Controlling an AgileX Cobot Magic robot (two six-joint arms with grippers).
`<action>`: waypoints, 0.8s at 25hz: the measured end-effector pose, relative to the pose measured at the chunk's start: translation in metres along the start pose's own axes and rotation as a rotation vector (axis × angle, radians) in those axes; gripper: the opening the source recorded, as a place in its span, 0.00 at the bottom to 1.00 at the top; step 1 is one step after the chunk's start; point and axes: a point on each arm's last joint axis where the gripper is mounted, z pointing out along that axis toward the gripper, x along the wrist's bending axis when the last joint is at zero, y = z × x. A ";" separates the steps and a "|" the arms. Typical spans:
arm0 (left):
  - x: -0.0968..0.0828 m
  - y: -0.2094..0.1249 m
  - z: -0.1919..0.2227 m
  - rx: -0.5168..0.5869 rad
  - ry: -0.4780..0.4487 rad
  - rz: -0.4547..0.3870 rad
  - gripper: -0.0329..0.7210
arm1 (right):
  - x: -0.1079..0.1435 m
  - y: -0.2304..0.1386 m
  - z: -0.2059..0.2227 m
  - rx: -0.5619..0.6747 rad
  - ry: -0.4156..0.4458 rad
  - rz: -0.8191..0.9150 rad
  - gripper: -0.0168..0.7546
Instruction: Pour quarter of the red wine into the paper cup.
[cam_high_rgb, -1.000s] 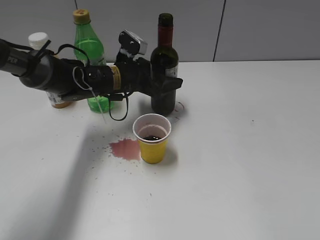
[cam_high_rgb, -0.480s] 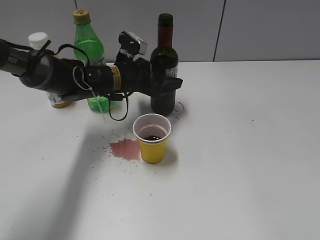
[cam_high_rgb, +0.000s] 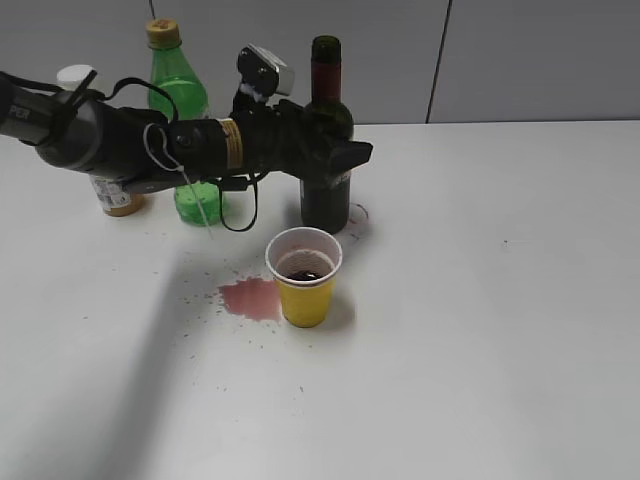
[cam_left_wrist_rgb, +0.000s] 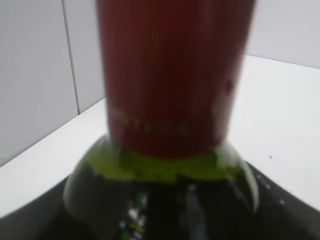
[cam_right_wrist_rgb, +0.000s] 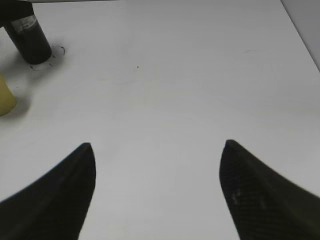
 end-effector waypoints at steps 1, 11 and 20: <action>0.000 0.002 0.000 -0.003 0.000 0.002 0.85 | 0.000 0.000 0.000 0.000 0.000 0.000 0.78; 0.000 0.067 -0.016 -0.109 0.021 0.086 0.85 | 0.000 0.000 0.000 0.001 0.000 0.000 0.78; 0.001 0.137 -0.045 -0.138 0.124 0.179 0.85 | 0.000 0.000 0.000 0.001 0.000 0.000 0.78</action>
